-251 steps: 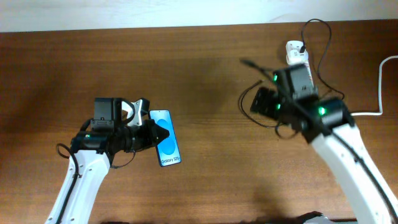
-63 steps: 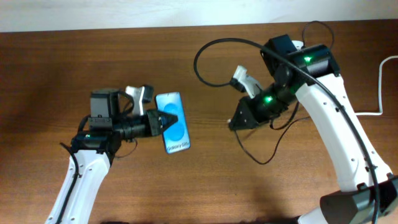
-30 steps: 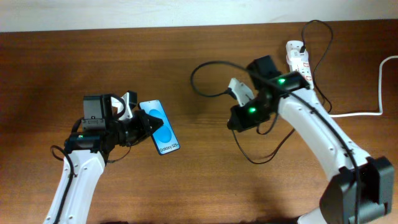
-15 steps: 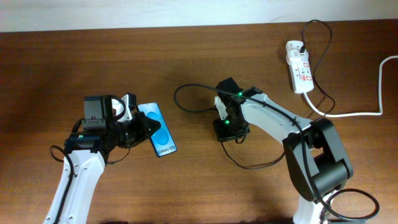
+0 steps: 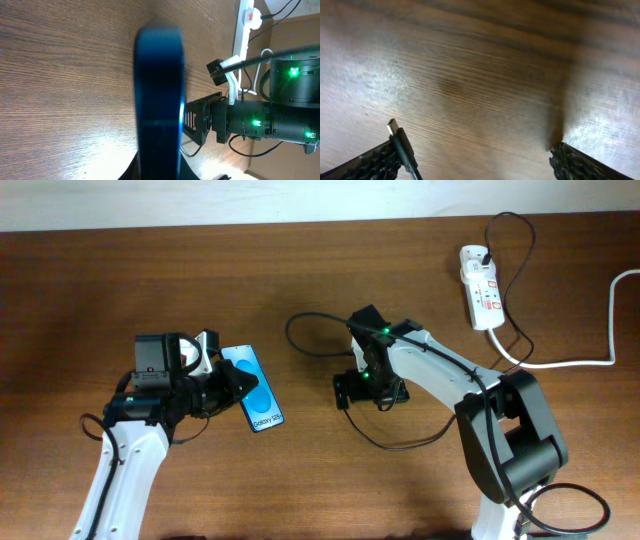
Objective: Plug charger to phone and switch on socket
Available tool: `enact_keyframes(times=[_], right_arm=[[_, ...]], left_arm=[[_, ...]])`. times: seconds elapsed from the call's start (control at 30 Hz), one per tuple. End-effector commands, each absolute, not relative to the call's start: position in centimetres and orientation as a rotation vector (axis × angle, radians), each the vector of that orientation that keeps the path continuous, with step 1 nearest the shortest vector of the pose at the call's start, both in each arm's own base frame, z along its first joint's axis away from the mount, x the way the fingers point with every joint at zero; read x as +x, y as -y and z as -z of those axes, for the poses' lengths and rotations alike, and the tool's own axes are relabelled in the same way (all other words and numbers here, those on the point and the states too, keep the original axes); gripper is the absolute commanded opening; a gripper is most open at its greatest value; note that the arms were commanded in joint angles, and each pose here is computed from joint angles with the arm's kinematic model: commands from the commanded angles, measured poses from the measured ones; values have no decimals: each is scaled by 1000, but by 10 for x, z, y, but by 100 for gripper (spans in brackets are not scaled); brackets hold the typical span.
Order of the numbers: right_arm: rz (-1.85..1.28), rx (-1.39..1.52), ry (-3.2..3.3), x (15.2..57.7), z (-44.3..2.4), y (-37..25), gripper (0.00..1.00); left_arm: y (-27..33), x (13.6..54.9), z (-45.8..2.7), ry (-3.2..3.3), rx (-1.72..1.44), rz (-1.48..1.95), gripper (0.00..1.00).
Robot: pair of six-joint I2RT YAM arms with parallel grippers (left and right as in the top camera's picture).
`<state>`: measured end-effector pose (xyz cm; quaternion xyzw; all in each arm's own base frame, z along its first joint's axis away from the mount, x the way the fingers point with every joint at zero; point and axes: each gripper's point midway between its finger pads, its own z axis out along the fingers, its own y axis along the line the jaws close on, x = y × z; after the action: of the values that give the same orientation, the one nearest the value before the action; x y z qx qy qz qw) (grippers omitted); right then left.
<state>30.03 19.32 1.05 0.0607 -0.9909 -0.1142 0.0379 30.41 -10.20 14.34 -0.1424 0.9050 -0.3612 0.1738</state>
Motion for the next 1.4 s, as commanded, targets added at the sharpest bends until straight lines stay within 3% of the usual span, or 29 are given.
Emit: enact_keyframes(times=[0.0, 0.17, 0.67, 0.9, 1.03, 1.17, 1.37], right_arm=[[424, -290, 2992, 313, -20, -194, 100], [459, -716, 2869, 324, -22, -181, 100], [673, -855, 2628, 315, -39, -208, 98], [916, -491, 2896, 358, -46, -222, 98], [769, -323, 3035, 360, -35, -205, 98], [490, -366, 3107, 355, -20, -176, 98], [463, -84, 3204, 358, -14, -201, 96]], left_arm=[[103, 307, -152, -2541, -362, 1030, 0], [103, 305, -151, -2549, -368, 1030, 0], [103, 303, -150, -2557, -373, 1031, 0], [103, 303, -150, -2557, -373, 1031, 0], [103, 303, -150, -2557, -373, 1031, 0], [103, 303, -150, -2557, -373, 1031, 0], [103, 303, -150, -2557, -373, 1031, 0]])
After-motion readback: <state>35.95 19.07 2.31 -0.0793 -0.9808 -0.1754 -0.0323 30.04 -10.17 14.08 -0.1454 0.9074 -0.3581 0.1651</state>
